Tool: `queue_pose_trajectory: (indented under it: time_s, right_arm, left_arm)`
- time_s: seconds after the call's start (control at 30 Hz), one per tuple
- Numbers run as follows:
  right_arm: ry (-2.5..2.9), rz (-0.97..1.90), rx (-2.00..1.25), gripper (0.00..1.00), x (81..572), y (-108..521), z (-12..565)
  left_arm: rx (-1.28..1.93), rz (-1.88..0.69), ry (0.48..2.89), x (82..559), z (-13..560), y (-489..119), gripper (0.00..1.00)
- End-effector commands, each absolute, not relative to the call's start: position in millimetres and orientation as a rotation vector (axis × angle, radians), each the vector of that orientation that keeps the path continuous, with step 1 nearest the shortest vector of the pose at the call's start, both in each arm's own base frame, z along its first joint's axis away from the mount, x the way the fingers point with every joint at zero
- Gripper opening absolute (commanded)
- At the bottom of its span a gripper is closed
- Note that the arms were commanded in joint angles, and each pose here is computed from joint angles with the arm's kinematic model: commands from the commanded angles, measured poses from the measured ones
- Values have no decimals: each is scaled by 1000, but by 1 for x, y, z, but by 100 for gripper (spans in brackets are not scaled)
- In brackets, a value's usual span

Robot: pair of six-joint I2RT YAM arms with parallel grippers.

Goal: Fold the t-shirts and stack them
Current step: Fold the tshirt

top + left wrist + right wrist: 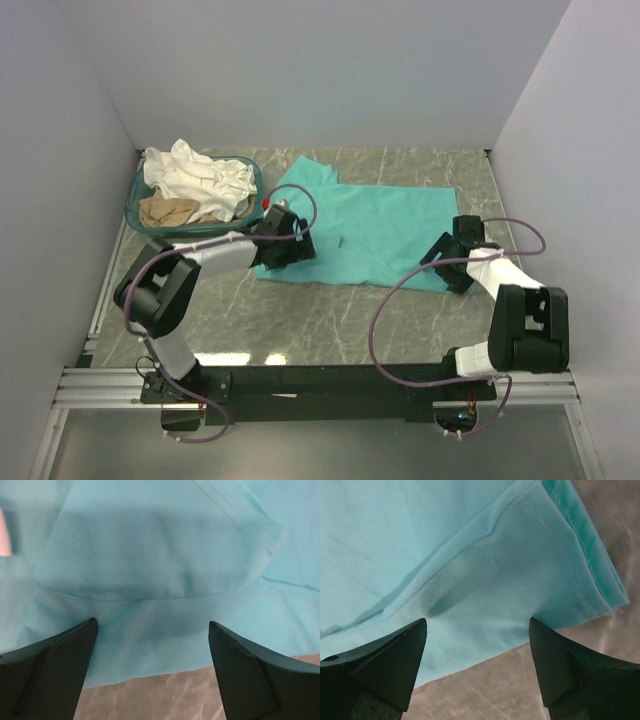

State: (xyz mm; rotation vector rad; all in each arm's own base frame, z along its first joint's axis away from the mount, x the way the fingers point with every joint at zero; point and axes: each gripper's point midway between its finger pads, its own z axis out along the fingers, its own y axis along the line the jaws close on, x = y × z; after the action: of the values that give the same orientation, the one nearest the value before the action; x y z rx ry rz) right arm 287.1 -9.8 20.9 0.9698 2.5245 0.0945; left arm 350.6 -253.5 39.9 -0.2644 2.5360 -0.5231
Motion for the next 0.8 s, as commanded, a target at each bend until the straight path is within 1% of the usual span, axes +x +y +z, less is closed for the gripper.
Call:
queue_pose_trajectory:
  time_s: [0.0,0.03,0.07,0.17,0.23,0.3,0.33,0.4,0.6,0.63,0.73,0.77]
  right_arm:
    - [2552,36,1057,89,251,-11,19]
    - [2540,21,1059,89,242,-13,20]
    - [2532,15,1067,90,238,-14,21]
    - [2485,1,1097,91,224,-16,28]
    - [2431,22,1108,91,220,-16,39]
    - [2361,28,1095,91,224,-20,56]
    - [2357,15,1089,91,222,-22,60]
    - [2313,7,1038,91,229,-26,82]
    - [2239,24,902,91,246,-30,134]
    - [2232,25,887,91,248,-30,138]
    - [2204,45,857,92,252,-29,150]
    - [2198,59,853,92,253,-28,152]
  left_arm:
    - [-320,-493,2608,291,25,-257,99]
    - [-358,-455,2618,277,16,-249,100]
    - [-349,-466,2604,266,23,-254,99]
    - [-407,-378,2611,240,20,-240,99]
    - [-443,-334,2605,232,20,-232,99]
    - [-435,-356,2565,234,35,-234,99]
    - [-426,-373,2538,239,47,-236,99]
    - [-420,-320,2503,246,59,-229,99]
    - [-349,-254,2341,293,126,-237,99]
    - [-314,-258,2313,305,143,-244,100]
    - [-322,-236,2251,341,169,-245,99]
    - [-356,-221,2244,358,172,-235,99]
